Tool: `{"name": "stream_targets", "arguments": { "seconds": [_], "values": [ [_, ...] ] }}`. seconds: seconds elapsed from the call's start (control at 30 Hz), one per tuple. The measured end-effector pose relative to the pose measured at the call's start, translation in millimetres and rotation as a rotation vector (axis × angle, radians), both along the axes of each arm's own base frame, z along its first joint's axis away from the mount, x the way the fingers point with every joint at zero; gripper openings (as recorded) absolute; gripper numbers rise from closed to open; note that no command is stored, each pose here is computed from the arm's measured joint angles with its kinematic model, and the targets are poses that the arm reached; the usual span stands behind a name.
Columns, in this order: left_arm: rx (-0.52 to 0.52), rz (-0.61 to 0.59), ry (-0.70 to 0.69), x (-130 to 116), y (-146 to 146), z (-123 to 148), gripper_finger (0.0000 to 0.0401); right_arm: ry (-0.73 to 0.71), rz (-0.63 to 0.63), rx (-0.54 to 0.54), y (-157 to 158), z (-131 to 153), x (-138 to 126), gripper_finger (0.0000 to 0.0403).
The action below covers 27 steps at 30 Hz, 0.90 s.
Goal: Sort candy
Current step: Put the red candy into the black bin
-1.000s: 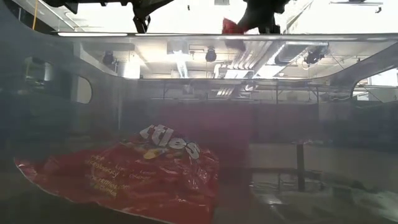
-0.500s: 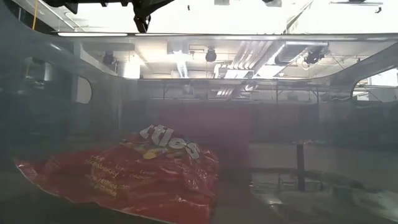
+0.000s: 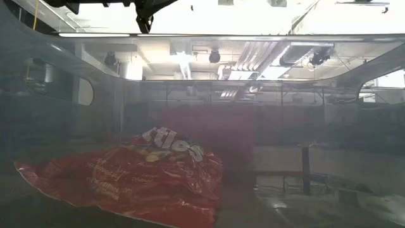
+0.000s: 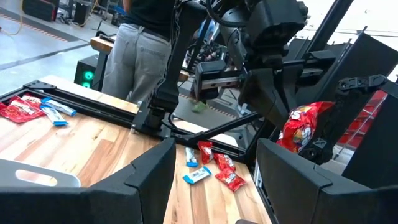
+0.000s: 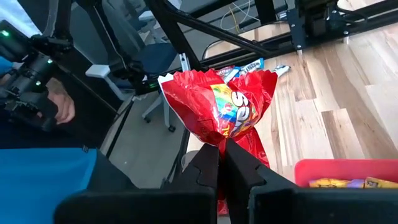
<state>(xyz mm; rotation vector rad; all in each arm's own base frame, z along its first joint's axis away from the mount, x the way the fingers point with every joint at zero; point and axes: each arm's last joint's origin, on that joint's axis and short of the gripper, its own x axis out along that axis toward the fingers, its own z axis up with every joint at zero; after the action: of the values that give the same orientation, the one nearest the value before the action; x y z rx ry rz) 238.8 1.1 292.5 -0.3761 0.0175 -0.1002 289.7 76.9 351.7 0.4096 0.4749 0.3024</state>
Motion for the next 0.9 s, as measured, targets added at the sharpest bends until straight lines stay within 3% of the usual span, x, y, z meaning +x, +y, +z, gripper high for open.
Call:
{"name": "stream_targets", "arguments": {
  "seconds": [0.33, 0.67, 0.9],
  "values": [
    [0.065, -0.001, 0.024, 0.0, 0.0, -3.0, 0.0213, 0.001, 0.046, 0.006, 8.0, 0.0, -2.3, 0.0000],
    [0.066, -0.001, 0.027, 0.4, 0.0, -3.6, 0.0213, 0.008, 0.116, 0.009, 28.4, -1.0, -8.3, 0.0000],
    [0.065, -0.001, 0.030, 0.4, 0.0, -3.9, 0.0213, 0.131, 0.267, -0.011, 63.2, -37.7, 7.8, 0.0000]
  ]
}}
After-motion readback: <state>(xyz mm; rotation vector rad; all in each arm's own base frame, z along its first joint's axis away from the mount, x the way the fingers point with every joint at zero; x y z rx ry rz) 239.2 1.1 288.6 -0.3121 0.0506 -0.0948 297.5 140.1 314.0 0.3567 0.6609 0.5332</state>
